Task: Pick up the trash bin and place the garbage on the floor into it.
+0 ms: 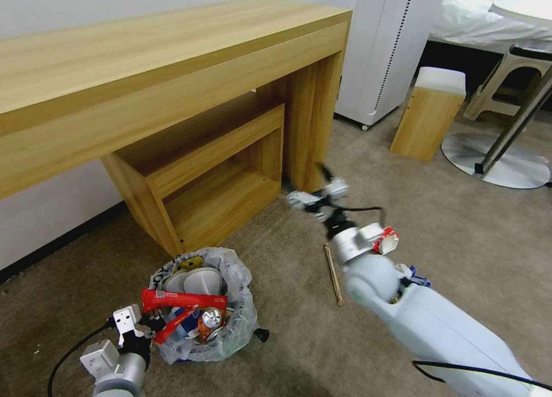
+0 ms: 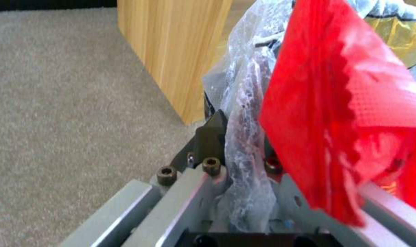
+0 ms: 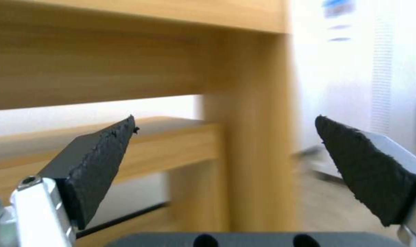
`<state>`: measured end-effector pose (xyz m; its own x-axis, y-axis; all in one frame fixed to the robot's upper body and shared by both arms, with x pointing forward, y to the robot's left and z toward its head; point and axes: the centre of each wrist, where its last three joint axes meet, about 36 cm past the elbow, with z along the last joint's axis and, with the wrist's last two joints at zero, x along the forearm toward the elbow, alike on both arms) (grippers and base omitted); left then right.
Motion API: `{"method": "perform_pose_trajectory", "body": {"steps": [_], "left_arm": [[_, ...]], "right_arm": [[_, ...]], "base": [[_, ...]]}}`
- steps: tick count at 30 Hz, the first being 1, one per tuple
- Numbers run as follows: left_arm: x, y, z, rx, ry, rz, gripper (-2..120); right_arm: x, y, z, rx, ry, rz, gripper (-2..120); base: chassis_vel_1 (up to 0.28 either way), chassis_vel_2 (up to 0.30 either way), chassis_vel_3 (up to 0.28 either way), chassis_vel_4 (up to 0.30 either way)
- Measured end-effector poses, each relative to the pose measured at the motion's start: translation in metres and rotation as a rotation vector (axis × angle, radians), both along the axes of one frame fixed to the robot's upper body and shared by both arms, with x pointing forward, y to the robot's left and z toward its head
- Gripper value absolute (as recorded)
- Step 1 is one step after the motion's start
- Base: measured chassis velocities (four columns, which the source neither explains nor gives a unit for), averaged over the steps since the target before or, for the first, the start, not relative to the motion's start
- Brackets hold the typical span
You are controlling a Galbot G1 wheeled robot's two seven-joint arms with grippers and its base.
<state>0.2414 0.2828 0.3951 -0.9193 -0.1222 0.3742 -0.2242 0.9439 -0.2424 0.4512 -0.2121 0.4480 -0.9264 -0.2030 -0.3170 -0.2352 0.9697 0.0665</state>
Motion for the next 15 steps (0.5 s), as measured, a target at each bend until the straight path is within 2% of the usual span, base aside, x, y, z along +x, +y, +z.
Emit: {"method": "perform_pose_trajectory", "body": {"steps": [1, 4, 5, 8, 15], "left_arm": [[0.000, 0.000, 0.000, 0.000, 0.000, 0.000, 1], [-0.004, -0.001, 0.009, 0.011, -0.016, -0.015, 1], [-0.004, -0.001, 0.009, 0.011, -0.016, -0.015, 1], [-0.007, -0.002, 0.012, 0.017, -0.019, -0.027, 1], [-0.013, -0.005, 0.012, 0.040, -0.017, -0.037, 1]], "right_arm": [[0.000, 0.000, 0.000, 0.000, 0.000, 0.000, 100], [-0.005, -0.032, -0.002, 0.004, -0.008, -0.133, 100], [-0.005, -0.032, -0.002, 0.004, -0.008, -0.133, 100], [-0.012, -0.054, -0.006, -0.039, 0.019, -0.268, 100], [-0.021, -0.072, -0.017, -0.132, 0.068, -0.452, 100]], "base": [[0.000, 0.000, 0.000, 0.000], [0.000, 0.000, 0.000, 0.000], [0.000, 0.000, 0.000, 0.000], [0.000, 0.000, 0.000, 0.000], [0.000, 0.000, 0.000, 0.000]]}}
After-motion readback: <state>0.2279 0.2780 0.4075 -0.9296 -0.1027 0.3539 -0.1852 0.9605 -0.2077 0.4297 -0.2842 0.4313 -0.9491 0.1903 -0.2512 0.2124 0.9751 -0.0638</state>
